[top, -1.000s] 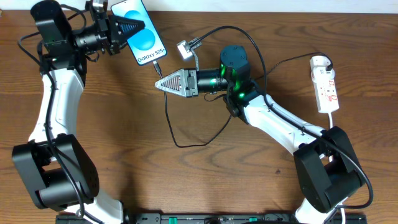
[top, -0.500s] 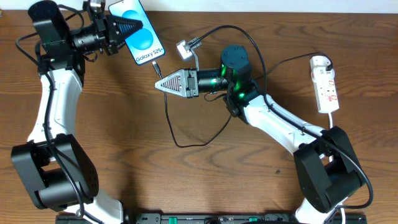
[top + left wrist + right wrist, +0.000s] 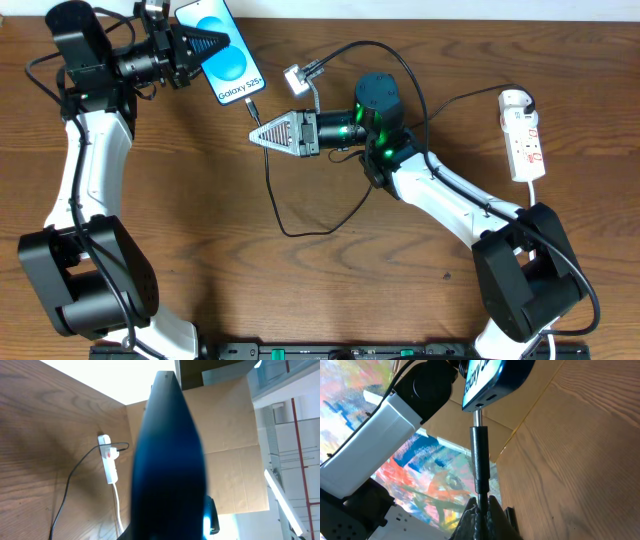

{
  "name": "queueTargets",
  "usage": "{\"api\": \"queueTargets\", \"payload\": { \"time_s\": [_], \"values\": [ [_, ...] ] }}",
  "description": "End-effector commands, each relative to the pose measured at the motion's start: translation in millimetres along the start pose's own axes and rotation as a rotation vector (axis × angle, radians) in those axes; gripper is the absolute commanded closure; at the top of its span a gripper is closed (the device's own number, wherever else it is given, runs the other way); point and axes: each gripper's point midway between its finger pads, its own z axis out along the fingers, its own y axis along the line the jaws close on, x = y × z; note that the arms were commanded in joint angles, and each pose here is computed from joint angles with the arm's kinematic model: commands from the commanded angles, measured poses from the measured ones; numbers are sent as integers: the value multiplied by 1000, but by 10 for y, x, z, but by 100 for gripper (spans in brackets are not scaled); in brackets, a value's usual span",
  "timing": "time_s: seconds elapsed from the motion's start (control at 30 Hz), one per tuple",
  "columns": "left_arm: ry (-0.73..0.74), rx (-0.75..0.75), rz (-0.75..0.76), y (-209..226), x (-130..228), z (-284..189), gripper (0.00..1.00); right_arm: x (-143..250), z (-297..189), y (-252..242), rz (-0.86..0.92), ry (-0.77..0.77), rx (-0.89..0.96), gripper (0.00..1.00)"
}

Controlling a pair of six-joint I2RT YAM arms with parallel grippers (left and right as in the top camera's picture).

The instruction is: Plug charger to phone and switch on socket

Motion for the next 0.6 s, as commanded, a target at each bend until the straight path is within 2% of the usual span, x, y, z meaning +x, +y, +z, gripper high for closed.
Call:
{"api": "queueTargets", "payload": {
  "time_s": [0.0,0.57],
  "values": [
    [26,17,31,-116,64,-17,93,-12,-1,-26,-8,-9,7,99],
    [54,25,32,-136,129,98,93,-28,-1,-36,-7,-18,12,99]
  ]
}}
